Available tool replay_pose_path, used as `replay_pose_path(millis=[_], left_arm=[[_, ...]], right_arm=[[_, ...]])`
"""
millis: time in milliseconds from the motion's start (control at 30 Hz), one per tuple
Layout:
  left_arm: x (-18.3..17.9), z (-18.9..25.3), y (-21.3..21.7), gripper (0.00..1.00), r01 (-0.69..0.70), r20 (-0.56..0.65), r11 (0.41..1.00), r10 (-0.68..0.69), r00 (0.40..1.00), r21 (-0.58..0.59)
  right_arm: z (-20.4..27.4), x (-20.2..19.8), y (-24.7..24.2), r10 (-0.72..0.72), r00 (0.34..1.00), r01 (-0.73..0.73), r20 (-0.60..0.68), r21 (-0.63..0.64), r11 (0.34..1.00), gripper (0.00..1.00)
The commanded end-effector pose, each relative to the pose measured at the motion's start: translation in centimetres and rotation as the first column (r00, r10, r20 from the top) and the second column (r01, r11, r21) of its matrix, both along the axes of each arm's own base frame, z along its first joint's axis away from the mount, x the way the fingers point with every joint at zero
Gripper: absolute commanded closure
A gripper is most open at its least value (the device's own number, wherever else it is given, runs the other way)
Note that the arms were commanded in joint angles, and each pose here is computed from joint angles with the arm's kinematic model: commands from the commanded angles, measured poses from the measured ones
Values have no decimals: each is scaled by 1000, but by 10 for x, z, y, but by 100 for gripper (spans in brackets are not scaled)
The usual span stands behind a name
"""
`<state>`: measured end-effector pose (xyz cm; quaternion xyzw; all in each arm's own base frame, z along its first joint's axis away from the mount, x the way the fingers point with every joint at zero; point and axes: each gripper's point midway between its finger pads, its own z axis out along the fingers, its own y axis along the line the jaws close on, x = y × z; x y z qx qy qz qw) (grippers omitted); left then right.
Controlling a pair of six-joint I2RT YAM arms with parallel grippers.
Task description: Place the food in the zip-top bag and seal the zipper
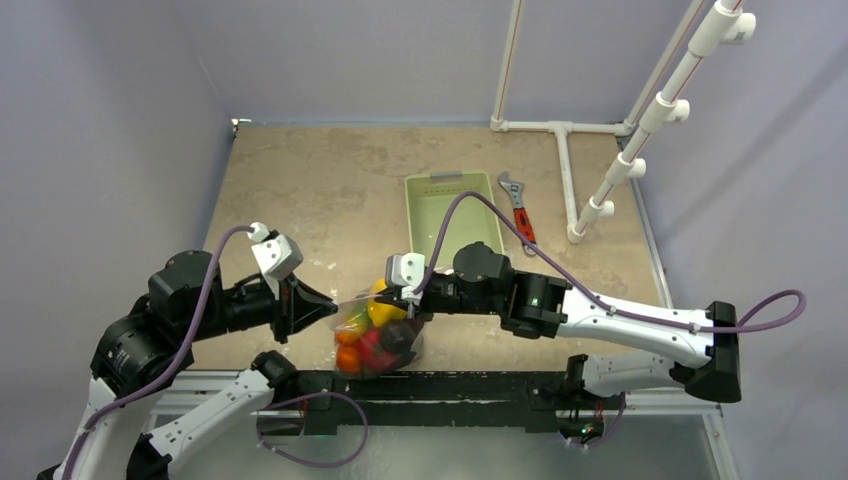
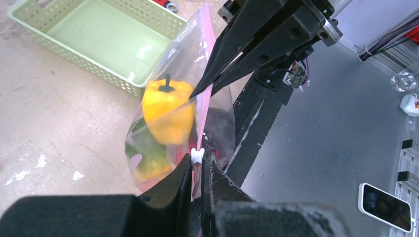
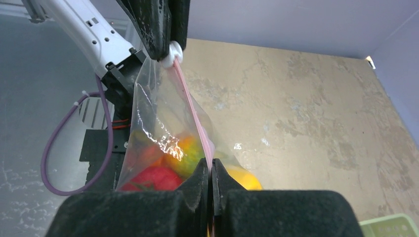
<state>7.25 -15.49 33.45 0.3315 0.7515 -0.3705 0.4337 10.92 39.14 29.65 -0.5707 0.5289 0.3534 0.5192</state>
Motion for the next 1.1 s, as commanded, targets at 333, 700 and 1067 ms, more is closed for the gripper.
replay_pose_path(millis=[333,700,1067], left_arm=[[-1,19,18,100,-99,47,994,101,994,-37],[9,30,31,95,-198,75,979,201,977,-46],[28,72,51,42,-341,184,925,369,911,-169]], right_arm=[[19,20,-24,-129,992,130,-15,72,989,100],[36,14,-30,-116,993,119,-28,130,984,100],[52,22,-11,-117,993,116,-3,179,977,100]])
